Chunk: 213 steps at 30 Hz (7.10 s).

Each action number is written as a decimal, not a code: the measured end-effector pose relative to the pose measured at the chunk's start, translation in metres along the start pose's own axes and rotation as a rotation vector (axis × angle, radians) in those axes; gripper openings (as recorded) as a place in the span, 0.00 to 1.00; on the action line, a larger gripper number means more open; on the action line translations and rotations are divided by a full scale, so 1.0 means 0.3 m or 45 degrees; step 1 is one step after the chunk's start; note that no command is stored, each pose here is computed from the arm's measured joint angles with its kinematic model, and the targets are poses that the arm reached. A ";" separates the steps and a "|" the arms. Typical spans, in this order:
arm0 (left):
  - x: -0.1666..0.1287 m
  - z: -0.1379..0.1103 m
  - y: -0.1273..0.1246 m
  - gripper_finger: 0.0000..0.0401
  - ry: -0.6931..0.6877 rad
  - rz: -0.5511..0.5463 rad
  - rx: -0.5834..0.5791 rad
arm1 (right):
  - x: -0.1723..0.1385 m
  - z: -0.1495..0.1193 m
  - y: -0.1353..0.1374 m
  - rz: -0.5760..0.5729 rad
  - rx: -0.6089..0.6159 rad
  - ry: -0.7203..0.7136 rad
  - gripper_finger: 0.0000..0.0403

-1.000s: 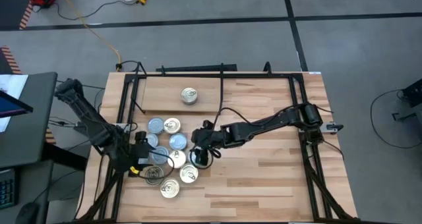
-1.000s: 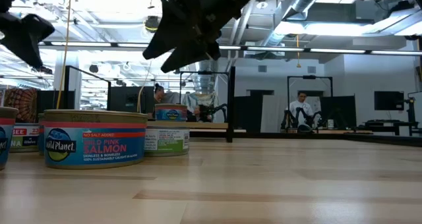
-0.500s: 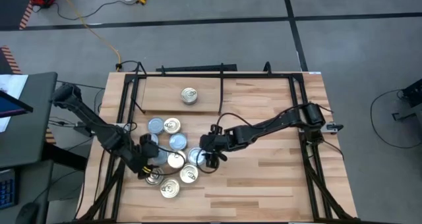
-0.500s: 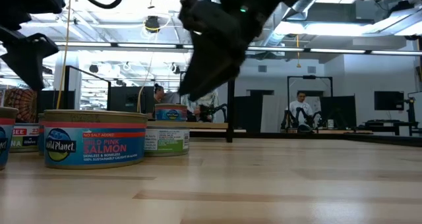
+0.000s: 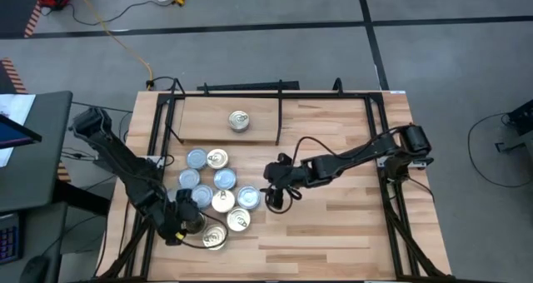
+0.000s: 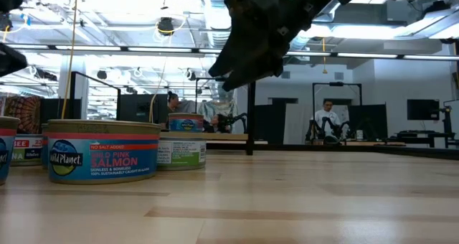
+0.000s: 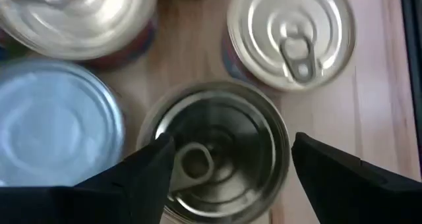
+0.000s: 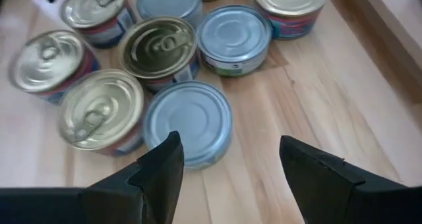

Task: Stack canned seafood by type on shelf
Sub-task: Put the green tuna can on the shelf

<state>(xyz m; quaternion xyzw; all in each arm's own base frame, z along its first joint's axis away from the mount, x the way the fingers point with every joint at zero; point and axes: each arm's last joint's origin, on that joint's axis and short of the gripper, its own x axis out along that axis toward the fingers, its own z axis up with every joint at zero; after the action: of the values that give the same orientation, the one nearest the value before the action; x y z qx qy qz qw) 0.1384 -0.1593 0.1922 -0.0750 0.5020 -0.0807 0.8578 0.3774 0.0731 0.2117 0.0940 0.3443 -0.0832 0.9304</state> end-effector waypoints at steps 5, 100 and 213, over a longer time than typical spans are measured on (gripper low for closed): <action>0.017 -0.019 -0.018 0.72 0.027 0.015 -0.024 | -0.009 -0.014 0.031 -0.064 0.021 -0.033 0.69; -0.079 -0.041 0.078 0.72 -1.065 -0.113 0.259 | 0.103 -0.169 0.127 -0.264 0.175 -0.044 0.68; -0.065 -0.052 0.085 0.72 -0.996 -0.115 0.204 | 0.166 -0.133 0.044 -0.503 0.259 0.151 0.68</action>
<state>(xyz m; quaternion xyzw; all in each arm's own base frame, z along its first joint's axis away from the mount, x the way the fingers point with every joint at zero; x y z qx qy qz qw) 0.1169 -0.1309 0.1958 -0.0549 0.1259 -0.1224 0.9829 0.3927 0.0907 0.1508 0.1228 0.3998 -0.2924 0.8600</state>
